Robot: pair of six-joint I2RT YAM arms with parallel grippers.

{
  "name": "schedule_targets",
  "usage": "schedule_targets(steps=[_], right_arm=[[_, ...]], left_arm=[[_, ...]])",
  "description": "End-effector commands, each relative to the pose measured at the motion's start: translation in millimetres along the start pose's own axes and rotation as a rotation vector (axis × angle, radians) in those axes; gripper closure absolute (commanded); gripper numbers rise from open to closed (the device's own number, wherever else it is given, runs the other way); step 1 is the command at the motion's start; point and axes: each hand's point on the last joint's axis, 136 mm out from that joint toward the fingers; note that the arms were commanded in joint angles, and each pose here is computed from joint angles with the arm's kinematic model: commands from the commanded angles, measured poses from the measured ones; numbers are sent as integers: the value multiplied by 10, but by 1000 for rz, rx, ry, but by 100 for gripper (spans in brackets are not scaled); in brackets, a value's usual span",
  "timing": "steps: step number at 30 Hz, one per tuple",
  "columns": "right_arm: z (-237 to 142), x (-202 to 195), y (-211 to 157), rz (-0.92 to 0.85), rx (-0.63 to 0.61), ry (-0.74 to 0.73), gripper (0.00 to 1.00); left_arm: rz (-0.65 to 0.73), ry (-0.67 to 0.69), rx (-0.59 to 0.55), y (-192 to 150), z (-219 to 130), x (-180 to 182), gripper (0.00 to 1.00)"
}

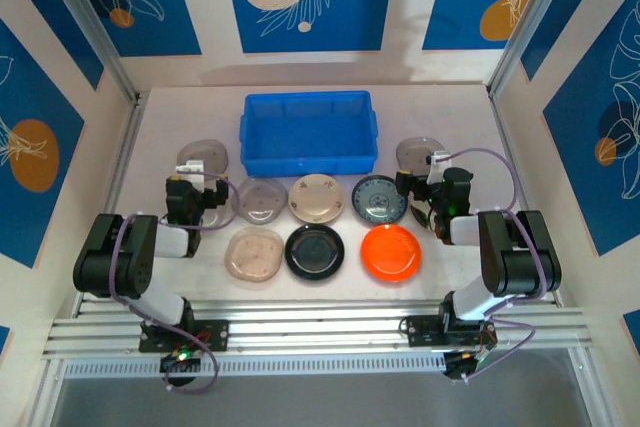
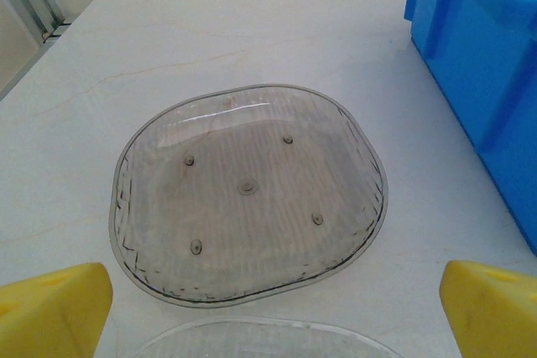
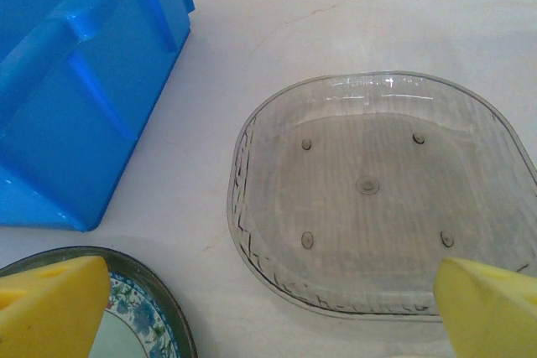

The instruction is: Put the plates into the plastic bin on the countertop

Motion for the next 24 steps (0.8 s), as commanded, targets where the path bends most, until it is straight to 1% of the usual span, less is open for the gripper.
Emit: schedule_targets(steps=[1, 11, 12, 14, 16, 19, 21, 24], right_arm=[[4, 5, 144, -1, -37, 11, 1], [-3, 5, 146, -2, -40, 11, 1], [-6, -19, 187, -1, -46, -8, 1], [-39, -9, 298, -21, -30, -37, 1], [-61, -10, 414, -31, 7, -66, 1], [-148, -20, 582, -43, -9, -123, 1], [-190, -83, 679, 21, 4, -166, 1], [-208, -162, 790, 100, 86, -213, 1]], left_arm=[[5, -24, -27, 104, 16, -62, 0], [9, -19, -23, 98, 20, -55, 0], [17, -13, -27, 104, 14, -63, 0], [26, 50, -21, 135, 11, -14, 0], [30, 75, -17, 192, 3, 2, 0], [37, 133, 14, 327, -28, 58, 0], [33, 178, 37, 442, -47, 113, 0], [-32, 326, 76, 643, -144, 328, 0]])
Point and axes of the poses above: each hand's point on the last joint's axis, 136 mm out from that joint toward the fingers, its own z axis out along the fingers, its own x axis along the line the jaws close on, y = z × x, and after that the axes turned 7 degrees about -z, right-handed
